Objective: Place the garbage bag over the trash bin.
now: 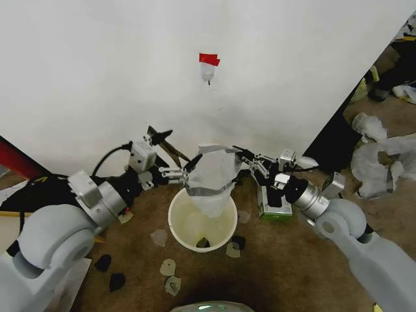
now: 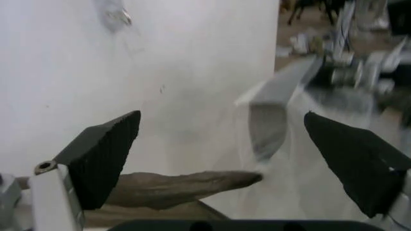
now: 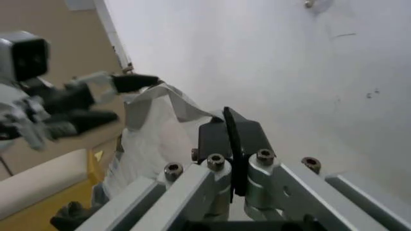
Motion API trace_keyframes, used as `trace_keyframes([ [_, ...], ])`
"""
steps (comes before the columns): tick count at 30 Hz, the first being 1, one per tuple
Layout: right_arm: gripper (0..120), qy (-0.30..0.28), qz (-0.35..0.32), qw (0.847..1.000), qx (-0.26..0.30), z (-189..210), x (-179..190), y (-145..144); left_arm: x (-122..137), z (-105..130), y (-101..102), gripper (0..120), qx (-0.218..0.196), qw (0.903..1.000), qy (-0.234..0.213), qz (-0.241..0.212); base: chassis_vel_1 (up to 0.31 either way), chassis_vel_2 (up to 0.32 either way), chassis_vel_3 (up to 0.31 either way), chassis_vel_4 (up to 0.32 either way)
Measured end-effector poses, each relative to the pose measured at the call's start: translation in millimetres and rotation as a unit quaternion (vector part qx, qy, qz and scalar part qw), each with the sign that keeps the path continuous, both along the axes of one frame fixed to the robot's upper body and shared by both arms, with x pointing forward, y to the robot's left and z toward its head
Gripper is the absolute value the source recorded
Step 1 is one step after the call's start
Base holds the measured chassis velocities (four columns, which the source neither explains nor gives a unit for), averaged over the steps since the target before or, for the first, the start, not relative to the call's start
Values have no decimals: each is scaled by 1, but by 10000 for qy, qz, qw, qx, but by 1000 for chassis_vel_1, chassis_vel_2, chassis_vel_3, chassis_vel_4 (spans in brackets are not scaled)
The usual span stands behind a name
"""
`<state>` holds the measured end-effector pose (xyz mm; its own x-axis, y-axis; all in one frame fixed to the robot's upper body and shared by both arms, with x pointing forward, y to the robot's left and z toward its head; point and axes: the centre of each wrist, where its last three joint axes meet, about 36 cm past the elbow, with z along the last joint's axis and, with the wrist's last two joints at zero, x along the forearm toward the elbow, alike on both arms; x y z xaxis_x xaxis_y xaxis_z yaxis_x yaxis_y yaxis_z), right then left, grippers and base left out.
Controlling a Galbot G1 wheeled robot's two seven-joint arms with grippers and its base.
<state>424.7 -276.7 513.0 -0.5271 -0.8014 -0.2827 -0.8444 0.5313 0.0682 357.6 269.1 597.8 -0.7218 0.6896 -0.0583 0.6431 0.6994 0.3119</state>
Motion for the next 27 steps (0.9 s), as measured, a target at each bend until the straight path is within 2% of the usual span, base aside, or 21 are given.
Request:
trace_keyframes([
  [7,0,-50,135,9999,-62,2,-7,2,6,-10,5,100,910,9952,-324,130,0,0,0,0],
  [11,0,-111,303,9994,-105,1,-10,-1,2,-7,5,99,1333,9905,-57,341,0,0,0,0],
  [14,0,-152,423,9989,-132,1,-12,-3,-2,-4,4,96,1387,9895,200,360,0,0,0,0],
  [16,0,-230,510,9982,-218,-1,-13,-5,-8,2,0,94,1158,9915,583,140,0,0,0,0],
  [18,0,-254,554,9978,-271,-3,-15,-5,-12,6,-2,94,964,9925,743,-130,0,0,0,0],
  [20,0,-230,609,9975,-283,-7,-16,-2,-14,8,-3,95,873,9924,745,-456,0,0,0,0],
  [23,0,-171,673,9973,-241,-15,-16,5,-16,8,-4,98,899,9913,711,-645,0,0,0,0],
  [25,0,-143,747,9970,-145,-21,-15,15,-17,7,-4,98,1021,9905,680,-624,0,0,0,0],
  [27,0,-137,814,9966,-29,-25,-14,25,-15,4,-4,94,1184,9889,758,-476,0,0,0,0],
])
